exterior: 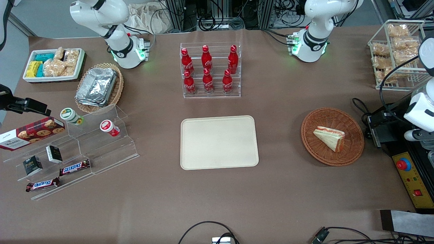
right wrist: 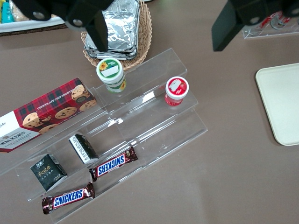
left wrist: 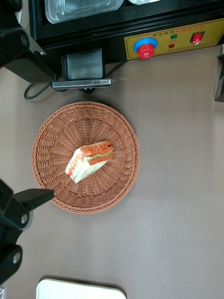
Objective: Place sandwich from basket to tray
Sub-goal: 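Move the left gripper down over the wrapped sandwich in the wicker basket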
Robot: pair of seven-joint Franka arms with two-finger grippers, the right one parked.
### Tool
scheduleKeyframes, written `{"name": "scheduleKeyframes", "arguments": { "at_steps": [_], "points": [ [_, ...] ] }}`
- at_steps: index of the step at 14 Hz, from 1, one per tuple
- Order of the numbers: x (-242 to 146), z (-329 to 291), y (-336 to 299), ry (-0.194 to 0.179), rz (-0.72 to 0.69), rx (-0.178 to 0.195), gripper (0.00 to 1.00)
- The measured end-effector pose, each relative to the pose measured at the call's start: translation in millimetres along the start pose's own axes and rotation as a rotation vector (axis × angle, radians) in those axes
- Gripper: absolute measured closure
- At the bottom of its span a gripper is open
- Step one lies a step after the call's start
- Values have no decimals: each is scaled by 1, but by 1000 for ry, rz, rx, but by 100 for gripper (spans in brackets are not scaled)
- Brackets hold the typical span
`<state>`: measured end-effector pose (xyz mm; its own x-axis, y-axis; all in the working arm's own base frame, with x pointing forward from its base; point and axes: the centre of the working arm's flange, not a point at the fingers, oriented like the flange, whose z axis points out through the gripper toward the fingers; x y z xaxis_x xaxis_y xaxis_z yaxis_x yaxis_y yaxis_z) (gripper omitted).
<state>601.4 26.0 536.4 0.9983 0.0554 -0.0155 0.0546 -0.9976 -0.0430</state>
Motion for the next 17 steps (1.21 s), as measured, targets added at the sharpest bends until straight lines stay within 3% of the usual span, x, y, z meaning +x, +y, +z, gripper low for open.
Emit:
{"name": "scheduleKeyframes", "arguments": {
  "at_steps": [4,9,17],
  "points": [
    [2,8,5,-30,-27,-2,0],
    [1,53,26,-116,-146,6,0],
    [-25,157,32,-33,-308,-5,0]
  ]
}}
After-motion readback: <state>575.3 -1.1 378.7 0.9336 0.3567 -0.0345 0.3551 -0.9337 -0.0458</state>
